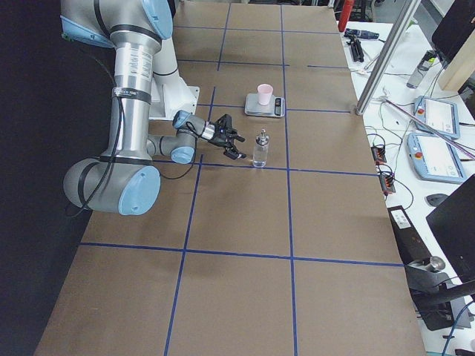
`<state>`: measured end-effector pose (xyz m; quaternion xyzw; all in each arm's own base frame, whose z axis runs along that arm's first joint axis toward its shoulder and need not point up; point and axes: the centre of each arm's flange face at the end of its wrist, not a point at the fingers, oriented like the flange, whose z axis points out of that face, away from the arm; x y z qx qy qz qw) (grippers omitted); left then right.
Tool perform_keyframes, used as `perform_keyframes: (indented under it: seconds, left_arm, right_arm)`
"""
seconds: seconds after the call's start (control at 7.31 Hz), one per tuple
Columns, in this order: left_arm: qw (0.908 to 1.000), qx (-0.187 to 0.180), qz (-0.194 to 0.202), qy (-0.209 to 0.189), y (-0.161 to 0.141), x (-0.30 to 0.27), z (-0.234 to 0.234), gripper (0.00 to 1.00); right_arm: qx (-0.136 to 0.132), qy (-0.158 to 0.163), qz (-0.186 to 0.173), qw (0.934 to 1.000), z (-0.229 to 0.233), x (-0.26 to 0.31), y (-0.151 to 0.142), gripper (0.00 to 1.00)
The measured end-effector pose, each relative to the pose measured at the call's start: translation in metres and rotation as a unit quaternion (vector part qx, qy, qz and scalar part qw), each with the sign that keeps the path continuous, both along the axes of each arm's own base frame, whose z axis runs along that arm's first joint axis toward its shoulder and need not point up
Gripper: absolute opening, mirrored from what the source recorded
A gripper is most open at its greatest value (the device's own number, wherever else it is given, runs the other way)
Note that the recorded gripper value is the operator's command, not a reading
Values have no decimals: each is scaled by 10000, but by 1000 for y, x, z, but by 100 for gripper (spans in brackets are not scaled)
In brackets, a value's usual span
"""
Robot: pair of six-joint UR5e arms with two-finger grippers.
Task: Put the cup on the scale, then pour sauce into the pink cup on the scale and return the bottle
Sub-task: 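Move the right gripper toward the glass sauce bottle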
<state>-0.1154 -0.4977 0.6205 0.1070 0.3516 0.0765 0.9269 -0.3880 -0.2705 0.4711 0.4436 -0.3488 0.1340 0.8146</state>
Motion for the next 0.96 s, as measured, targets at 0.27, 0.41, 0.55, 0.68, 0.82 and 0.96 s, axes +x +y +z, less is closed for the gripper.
perform_keyframes:
  seconds: [0.27, 0.41, 0.55, 0.68, 0.82, 0.96]
  left_arm:
    - [10000, -31, -4, 2, 1, 0, 3, 100]
    - [9999, -114, -12, 8, 4, 1, 9, 100]
    - [9997, -251, -20, 21, 11, 3, 18, 100]
    - [9993, -382, -20, 33, 22, 5, 29, 100]
    - [9989, -460, -13, 40, 30, 6, 37, 100]
    - [9988, -486, 6, 41, 33, 8, 40, 100]
  right_arm:
    - [64, -19, 90, 9999, 20, -13, -3, 100]
    - [83, -17, 118, 9999, 24, -14, -4, 100]
    - [92, -27, 129, 9999, 25, -14, -4, 100]
    - [98, -40, 136, 9999, 24, -14, -5, 100]
    - [103, -46, 139, 9998, 23, -14, -5, 100]
    - [107, -44, 139, 9998, 23, -13, -5, 100]
